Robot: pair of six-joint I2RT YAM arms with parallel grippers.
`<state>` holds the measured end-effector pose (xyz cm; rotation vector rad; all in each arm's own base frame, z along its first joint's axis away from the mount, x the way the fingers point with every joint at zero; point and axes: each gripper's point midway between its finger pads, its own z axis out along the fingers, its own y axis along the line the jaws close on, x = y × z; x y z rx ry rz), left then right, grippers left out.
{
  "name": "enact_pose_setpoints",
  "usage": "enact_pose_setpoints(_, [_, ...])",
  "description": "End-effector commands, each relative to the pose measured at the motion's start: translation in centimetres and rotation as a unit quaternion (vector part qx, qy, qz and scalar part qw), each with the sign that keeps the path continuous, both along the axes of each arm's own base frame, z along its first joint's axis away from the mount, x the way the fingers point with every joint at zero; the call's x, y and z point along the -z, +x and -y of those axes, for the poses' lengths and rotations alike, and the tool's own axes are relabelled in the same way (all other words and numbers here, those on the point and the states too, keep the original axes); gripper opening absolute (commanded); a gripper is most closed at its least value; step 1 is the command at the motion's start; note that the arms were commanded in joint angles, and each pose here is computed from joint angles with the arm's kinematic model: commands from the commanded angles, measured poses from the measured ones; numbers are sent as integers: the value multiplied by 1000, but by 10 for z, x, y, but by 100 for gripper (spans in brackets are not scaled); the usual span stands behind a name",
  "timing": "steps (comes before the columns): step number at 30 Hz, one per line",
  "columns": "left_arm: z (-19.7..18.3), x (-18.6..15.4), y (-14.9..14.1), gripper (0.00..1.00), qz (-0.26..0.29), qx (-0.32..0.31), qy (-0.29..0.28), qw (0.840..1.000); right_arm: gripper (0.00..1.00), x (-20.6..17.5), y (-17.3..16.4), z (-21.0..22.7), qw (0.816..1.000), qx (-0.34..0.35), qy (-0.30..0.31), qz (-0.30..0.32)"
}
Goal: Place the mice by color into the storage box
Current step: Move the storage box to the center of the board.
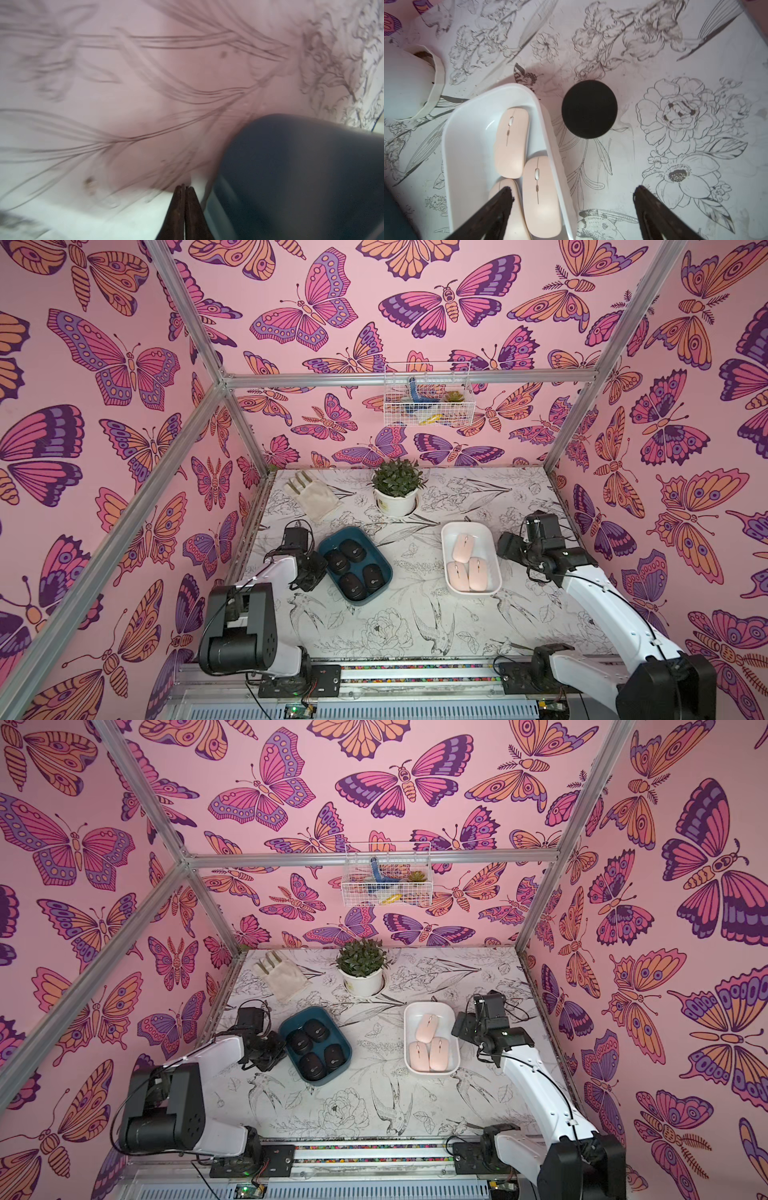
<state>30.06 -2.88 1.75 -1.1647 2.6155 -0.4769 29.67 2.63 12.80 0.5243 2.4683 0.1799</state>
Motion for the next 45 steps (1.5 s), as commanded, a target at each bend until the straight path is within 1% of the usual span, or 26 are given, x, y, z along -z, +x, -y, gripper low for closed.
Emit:
enact_pose_setpoints(1, [18, 1, 19, 9, 17, 21, 6, 1000, 94, 14, -5, -9, 999, -7, 34, -18])
enact_pose_setpoints(5, [36, 3, 41, 10, 16, 61, 12, 998, 95, 24, -7, -6, 999, -5, 29, -30])
enact_pose_setpoints(9, [36, -1, 63, 14, 20, 81, 31, 996, 95, 26, -10, -5, 999, -12, 26, -34])
enact_pose_setpoints(13, [28, -12, 81, 20, 26, 98, 67, 993, 96, 22, -14, -3, 999, -16, 19, -32])
enact_pose_setpoints(15, [26, -19, 92, 26, 34, 102, 80, 991, 96, 20, -15, -3, 999, -18, 17, -29])
enact_pose_setpoints(20, [43, -23, 118, 29, 50, 127, 61, 989, 97, 13, -15, -4, 999, -26, 18, -16])
enact_pose_setpoints(26, [68, -18, 127, 30, 60, 146, 39, 987, 96, 12, -15, -8, 999, -35, 24, -17])
enact_pose_setpoints(30, [80, -21, 125, 32, 70, 155, 23, 985, 97, 15, -15, -9, 999, -39, 25, -24])
enact_pose_setpoints(32, [82, -24, 119, 33, 76, 154, 15, 985, 97, 16, -15, -9, 999, -41, 23, -26])
enact_pose_setpoints(34, [81, -28, 110, 36, 81, 153, 11, 985, 98, 17, -14, -10, 998, -45, 22, -26])
enact_pose_setpoints(36, [81, -36, 99, 43, 94, 155, 6, 983, 100, 16, -12, -9, 998, -47, 18, -22])
enact_pose_setpoints(39, [73, -55, 77, 59, 119, 153, 18, 981, 99, 11, -7, -7, 998, -54, 4, -8])
enact_pose_setpoints(41, [66, -75, 61, 68, 153, 149, 32, 976, 99, 7, -2, -2, 999, -52, -11, 9])
enact_pose_setpoints(44, [54, -100, 41, 77, 200, 145, 58, 967, 99, -3, 6, 6, 997, -44, -36, 45])
enact_pose_setpoints(45, [48, -116, 34, 80, 227, 142, 72, 961, 99, -5, 9, 10, 997, -37, -44, 58])
